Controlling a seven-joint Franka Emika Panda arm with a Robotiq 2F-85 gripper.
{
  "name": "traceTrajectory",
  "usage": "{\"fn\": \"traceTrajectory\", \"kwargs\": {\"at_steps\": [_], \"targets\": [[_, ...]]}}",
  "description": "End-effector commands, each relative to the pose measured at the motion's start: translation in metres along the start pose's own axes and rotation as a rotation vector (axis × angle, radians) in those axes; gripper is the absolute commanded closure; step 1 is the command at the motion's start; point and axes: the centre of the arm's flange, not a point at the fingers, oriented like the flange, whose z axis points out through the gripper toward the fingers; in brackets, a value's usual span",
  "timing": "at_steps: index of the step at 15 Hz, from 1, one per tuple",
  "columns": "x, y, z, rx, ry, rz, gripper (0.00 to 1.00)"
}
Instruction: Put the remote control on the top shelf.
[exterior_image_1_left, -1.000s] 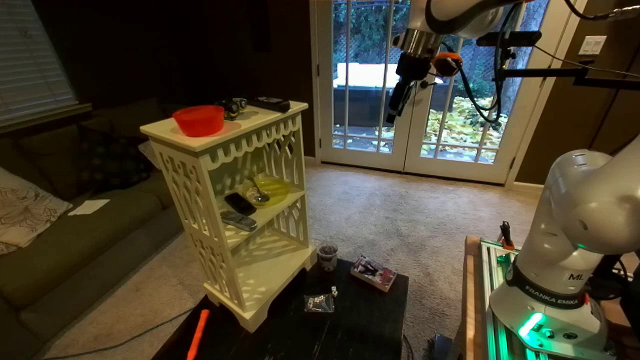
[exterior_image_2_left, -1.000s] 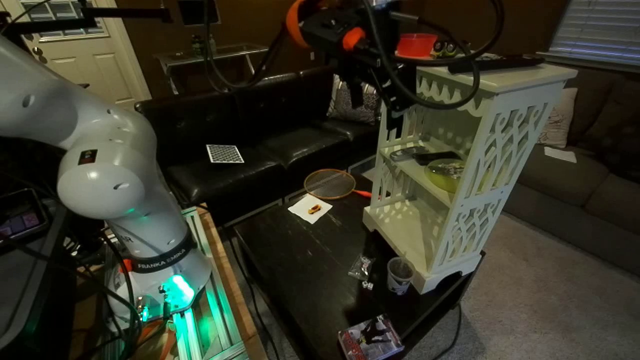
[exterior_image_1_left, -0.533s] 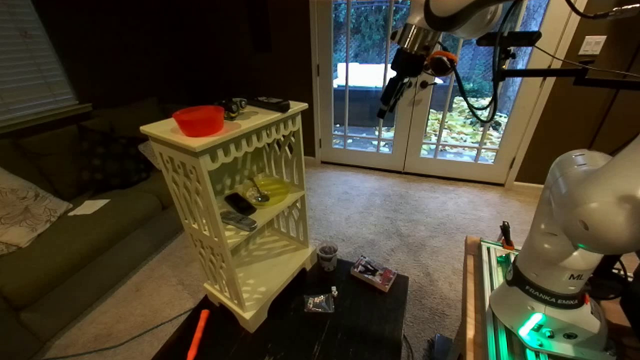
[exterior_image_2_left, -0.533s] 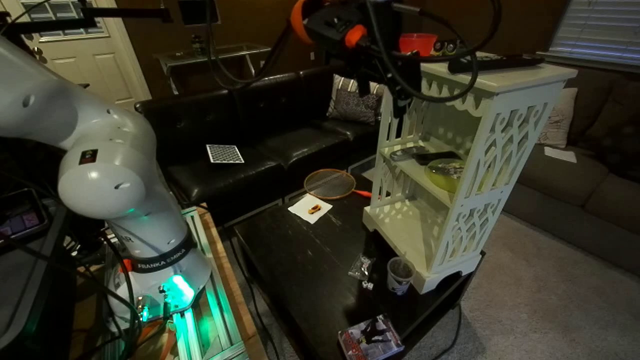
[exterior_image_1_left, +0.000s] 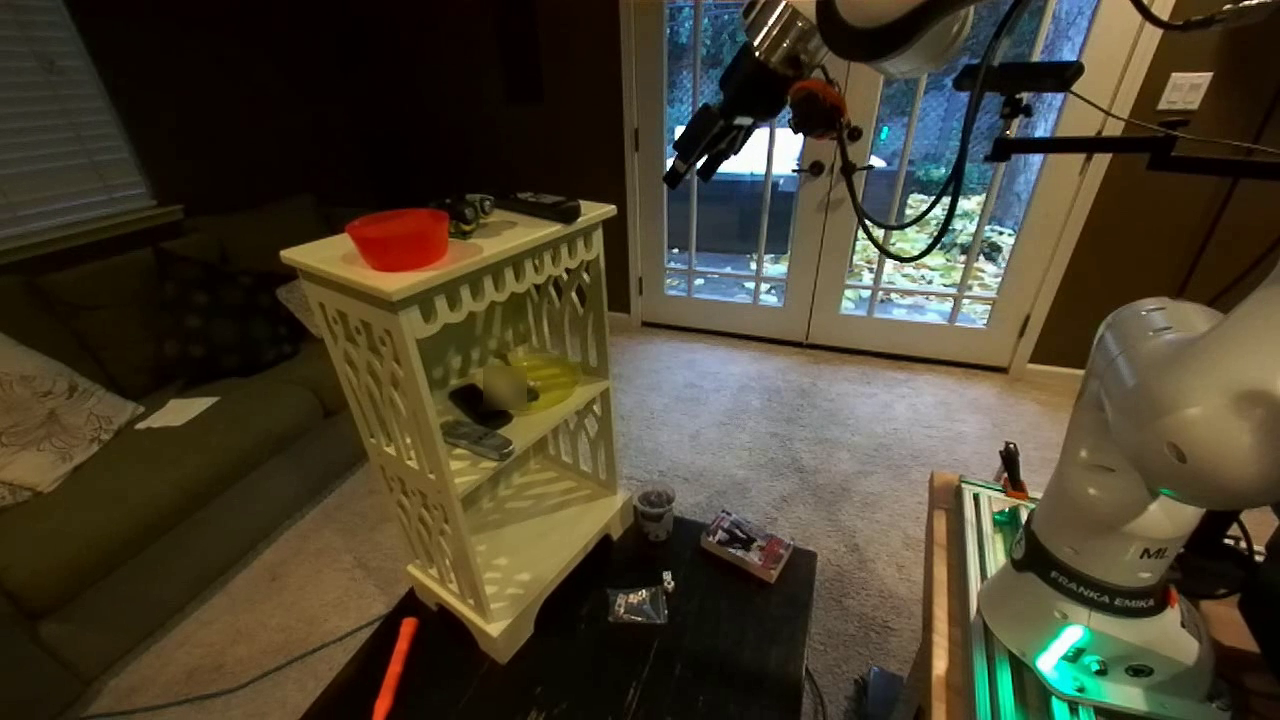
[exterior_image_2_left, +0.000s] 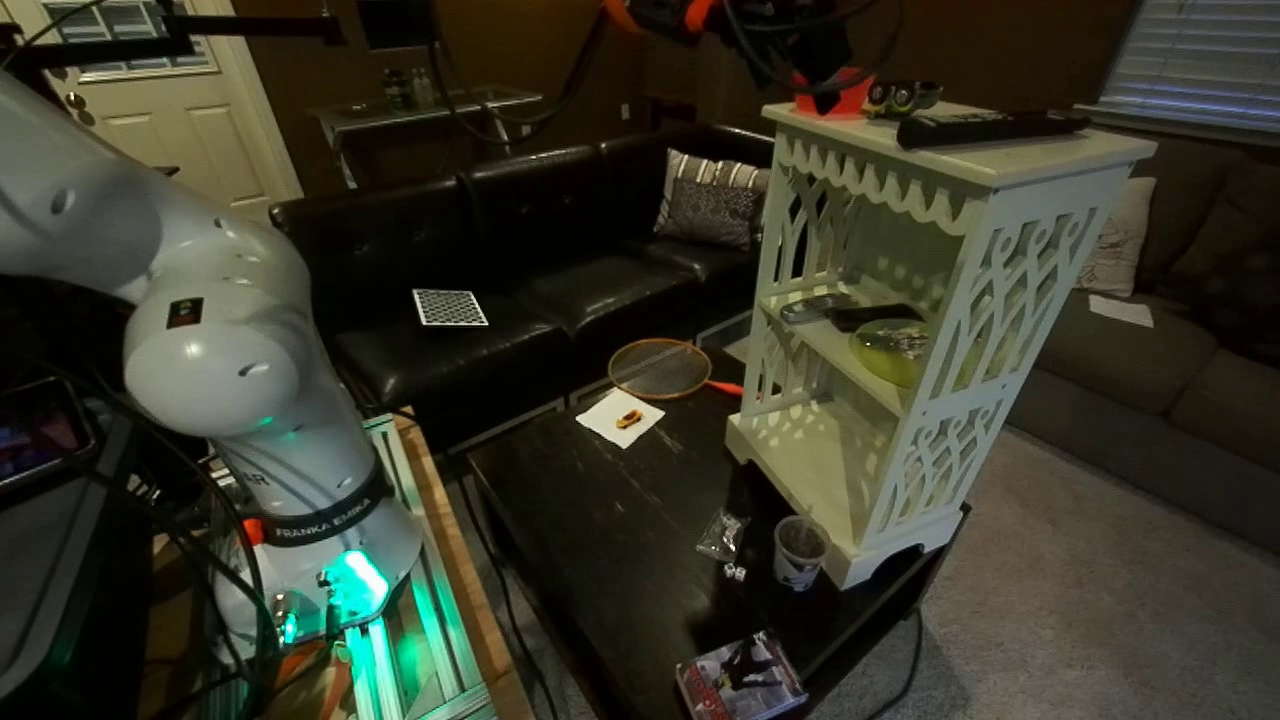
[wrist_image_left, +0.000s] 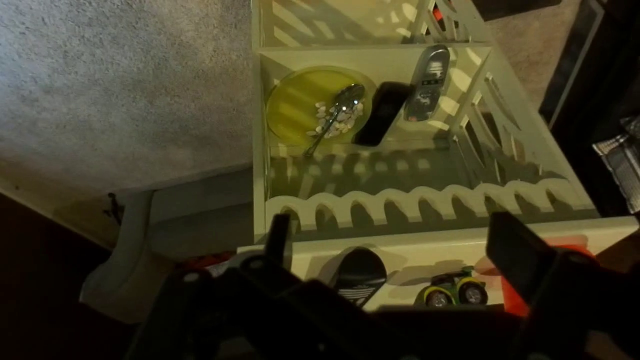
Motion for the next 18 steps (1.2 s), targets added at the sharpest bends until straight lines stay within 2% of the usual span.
{"fn": "traceTrajectory", "kwargs": {"at_steps": [1,2,3,5,7,11,13,15,16,17,18], "targets": [[0.000,0.003,0.000,-0.001,-0.001,0.004,0.00],[-0.001,0.008,0.000,-0.001,0.000,0.011,0.00],[0.003,0.001,0.007,0.006,0.008,0.033,0.00],[0.014,-0.024,0.018,-0.030,0.073,0.069,0.00],[0.029,-0.048,0.025,-0.063,0.135,0.057,0.00],[0.061,-0.089,0.052,-0.108,0.196,0.020,0.00],[0.076,-0.095,0.063,-0.148,0.204,0.008,0.00],[0.088,-0.089,0.075,-0.198,0.168,0.013,0.00],[0.094,-0.084,0.079,-0.193,0.152,0.028,0.00],[0.068,-0.080,0.069,-0.162,0.171,0.010,0.00],[0.074,-0.077,0.073,-0.169,0.163,0.017,0.00]]}}
